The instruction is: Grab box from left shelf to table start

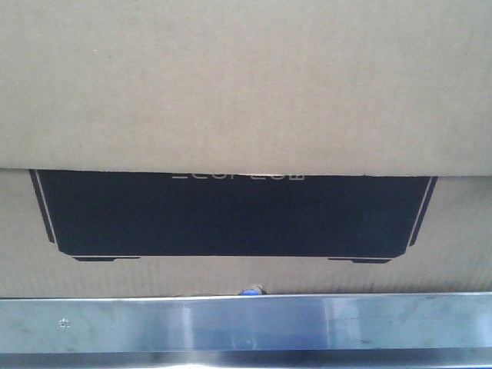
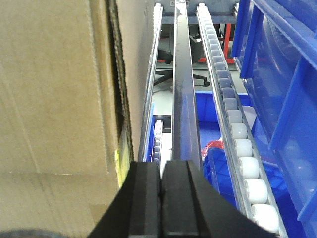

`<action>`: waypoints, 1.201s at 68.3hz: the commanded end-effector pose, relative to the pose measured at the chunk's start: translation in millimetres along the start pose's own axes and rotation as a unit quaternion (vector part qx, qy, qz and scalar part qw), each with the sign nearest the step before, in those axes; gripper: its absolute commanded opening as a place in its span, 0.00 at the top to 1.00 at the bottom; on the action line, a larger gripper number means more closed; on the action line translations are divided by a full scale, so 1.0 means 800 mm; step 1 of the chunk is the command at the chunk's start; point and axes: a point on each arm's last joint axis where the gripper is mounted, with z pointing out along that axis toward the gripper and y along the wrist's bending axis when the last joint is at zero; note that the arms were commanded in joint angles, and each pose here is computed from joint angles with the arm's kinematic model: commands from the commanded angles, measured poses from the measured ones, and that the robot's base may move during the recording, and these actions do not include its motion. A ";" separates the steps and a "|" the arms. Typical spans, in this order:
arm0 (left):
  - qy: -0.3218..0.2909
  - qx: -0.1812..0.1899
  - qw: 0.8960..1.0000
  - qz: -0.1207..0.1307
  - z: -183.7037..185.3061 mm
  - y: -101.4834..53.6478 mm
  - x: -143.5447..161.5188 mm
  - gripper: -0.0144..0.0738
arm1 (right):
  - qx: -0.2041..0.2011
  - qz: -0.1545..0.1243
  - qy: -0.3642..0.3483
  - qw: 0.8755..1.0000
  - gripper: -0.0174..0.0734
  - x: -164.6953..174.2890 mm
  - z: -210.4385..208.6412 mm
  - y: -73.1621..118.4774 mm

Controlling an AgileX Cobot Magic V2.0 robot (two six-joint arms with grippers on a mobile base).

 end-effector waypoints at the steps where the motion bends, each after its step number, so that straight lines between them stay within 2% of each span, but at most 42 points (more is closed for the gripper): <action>1: -0.056 0.005 0.998 -0.003 -0.002 -0.001 -0.013 0.95 | 0.001 -0.001 -0.048 0.999 0.74 -0.010 -0.001 0.000; 41: -0.060 0.005 0.998 -0.003 -0.003 -0.001 -0.014 0.95 | 0.001 -0.001 -0.048 0.999 0.74 -0.010 -0.001 0.000; 45: -0.063 0.006 0.998 -0.009 -0.003 -0.001 -0.015 0.95 | 0.001 -0.001 -0.048 0.999 0.74 -0.010 -0.001 0.000; 53: -0.108 0.009 0.992 -0.060 -0.005 -0.001 -0.026 0.95 | 0.001 -0.001 -0.048 0.999 0.74 -0.010 -0.001 0.000; 64: -0.187 0.014 0.980 -0.060 -0.013 -0.002 -0.057 0.95 | 0.002 -0.001 -0.052 0.999 0.74 -0.011 -0.001 0.000; 68: -0.188 0.016 0.981 -0.045 -0.017 -0.004 -0.074 0.95 | 0.002 -0.001 -0.052 0.999 0.74 -0.011 -0.001 0.000; 76: -0.178 0.013 0.984 0.001 -0.027 -0.008 -0.111 0.95 | 0.002 -0.001 -0.052 0.999 0.74 -0.011 -0.001 0.000; 82: -0.169 0.008 0.986 0.015 -0.036 -0.010 -0.142 0.94 | 0.002 -0.001 -0.052 0.999 0.74 -0.011 -0.001 0.000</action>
